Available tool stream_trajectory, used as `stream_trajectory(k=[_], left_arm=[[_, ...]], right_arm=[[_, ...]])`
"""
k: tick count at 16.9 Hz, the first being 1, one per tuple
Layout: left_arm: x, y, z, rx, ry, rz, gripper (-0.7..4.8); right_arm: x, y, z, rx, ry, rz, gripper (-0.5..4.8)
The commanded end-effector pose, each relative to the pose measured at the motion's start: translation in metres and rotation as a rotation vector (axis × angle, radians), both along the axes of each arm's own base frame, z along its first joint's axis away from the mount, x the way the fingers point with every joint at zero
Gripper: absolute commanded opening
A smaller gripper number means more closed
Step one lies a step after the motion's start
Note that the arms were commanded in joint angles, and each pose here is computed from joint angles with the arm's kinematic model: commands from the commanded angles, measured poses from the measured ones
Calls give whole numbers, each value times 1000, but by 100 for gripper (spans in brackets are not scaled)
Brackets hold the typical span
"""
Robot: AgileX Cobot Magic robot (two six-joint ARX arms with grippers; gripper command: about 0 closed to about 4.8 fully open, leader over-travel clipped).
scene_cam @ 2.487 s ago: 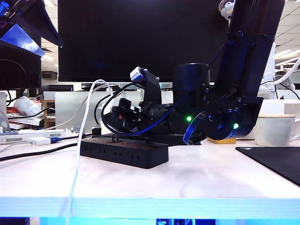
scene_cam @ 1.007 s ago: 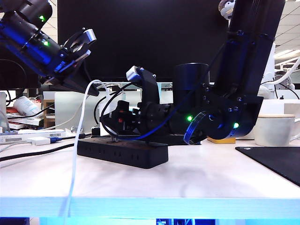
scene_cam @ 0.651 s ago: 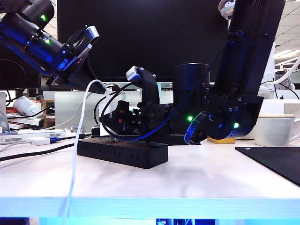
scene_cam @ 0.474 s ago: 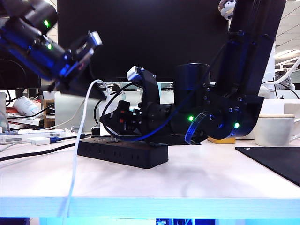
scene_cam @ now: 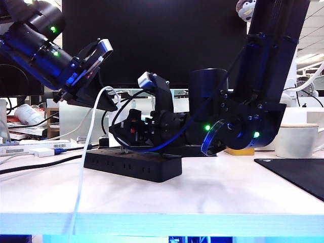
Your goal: Plug the white charger into the left socket.
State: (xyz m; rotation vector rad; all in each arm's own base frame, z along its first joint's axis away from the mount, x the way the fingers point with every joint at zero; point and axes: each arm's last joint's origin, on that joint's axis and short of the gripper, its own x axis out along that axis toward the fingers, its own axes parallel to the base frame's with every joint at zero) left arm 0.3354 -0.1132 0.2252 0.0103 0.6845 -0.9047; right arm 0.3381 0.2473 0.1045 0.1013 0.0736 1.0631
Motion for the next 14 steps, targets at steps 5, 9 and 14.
stream_trajectory(k=[5,9,14], left_arm=[[-5,-6,-6,7,60,-35,-5],[-7,-6,-8,13,81,-36,-5],[-7,-7,-11,19,102,-40,-5]], right_arm=[[-7,3,-15,-118,30,79,80],[-9,1,-19,-131,40,80,80],[-10,0,-23,-151,70,81,80]])
